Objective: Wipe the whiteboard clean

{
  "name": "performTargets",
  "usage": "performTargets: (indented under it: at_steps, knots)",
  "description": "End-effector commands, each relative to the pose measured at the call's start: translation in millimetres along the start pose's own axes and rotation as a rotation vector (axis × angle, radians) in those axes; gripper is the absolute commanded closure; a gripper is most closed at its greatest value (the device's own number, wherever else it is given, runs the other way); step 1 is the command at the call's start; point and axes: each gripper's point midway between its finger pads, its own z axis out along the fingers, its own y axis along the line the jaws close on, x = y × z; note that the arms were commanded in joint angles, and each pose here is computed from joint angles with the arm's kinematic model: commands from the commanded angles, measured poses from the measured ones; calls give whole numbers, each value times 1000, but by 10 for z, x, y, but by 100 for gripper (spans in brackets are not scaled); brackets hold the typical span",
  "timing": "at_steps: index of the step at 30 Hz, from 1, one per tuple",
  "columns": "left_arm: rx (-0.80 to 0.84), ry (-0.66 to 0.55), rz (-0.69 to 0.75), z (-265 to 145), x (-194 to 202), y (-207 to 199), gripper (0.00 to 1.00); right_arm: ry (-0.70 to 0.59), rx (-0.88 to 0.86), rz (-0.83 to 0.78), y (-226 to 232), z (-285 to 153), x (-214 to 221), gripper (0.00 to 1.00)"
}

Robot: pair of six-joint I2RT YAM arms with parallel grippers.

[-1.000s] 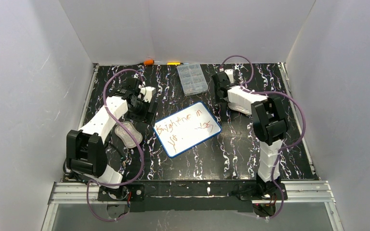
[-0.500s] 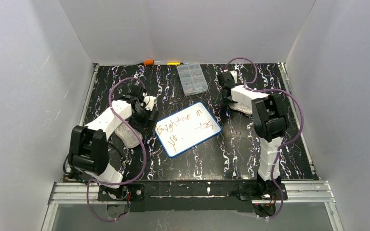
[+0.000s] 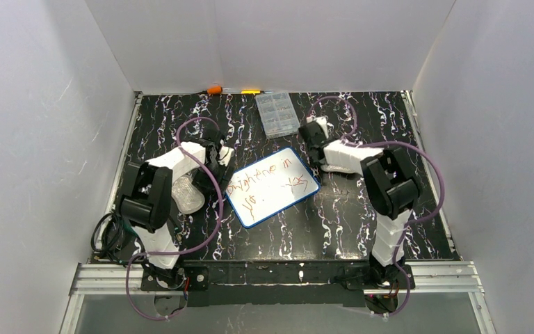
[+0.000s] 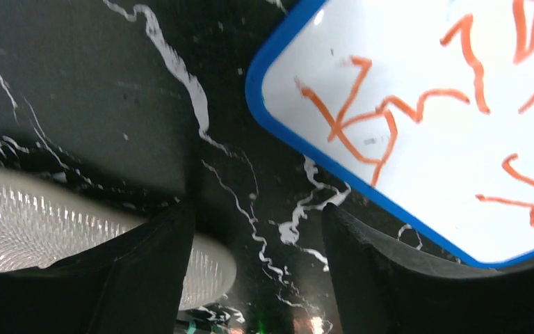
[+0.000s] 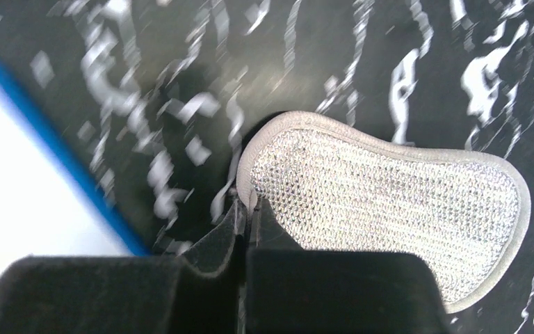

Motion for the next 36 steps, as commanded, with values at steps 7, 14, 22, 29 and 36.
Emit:
performTargets:
  at_steps: [7,14,22,29,36]
  knots:
    - [-75,-21,93,107,-387,37,37,-48,-105,39,428,-552,792,99]
    - [-35,10,158,208,-355,-215,38,-50,-103,51,360,-721,1115,99]
    - [58,-25,230,137,-423,-583,38,-63,-159,155,181,-1042,1424,99]
    - [19,-140,204,-296,-755,-419,38,-139,-38,166,-156,-1235,1167,99]
    - [74,-157,130,-573,-614,-385,41,-143,-131,153,-27,-1263,550,99]
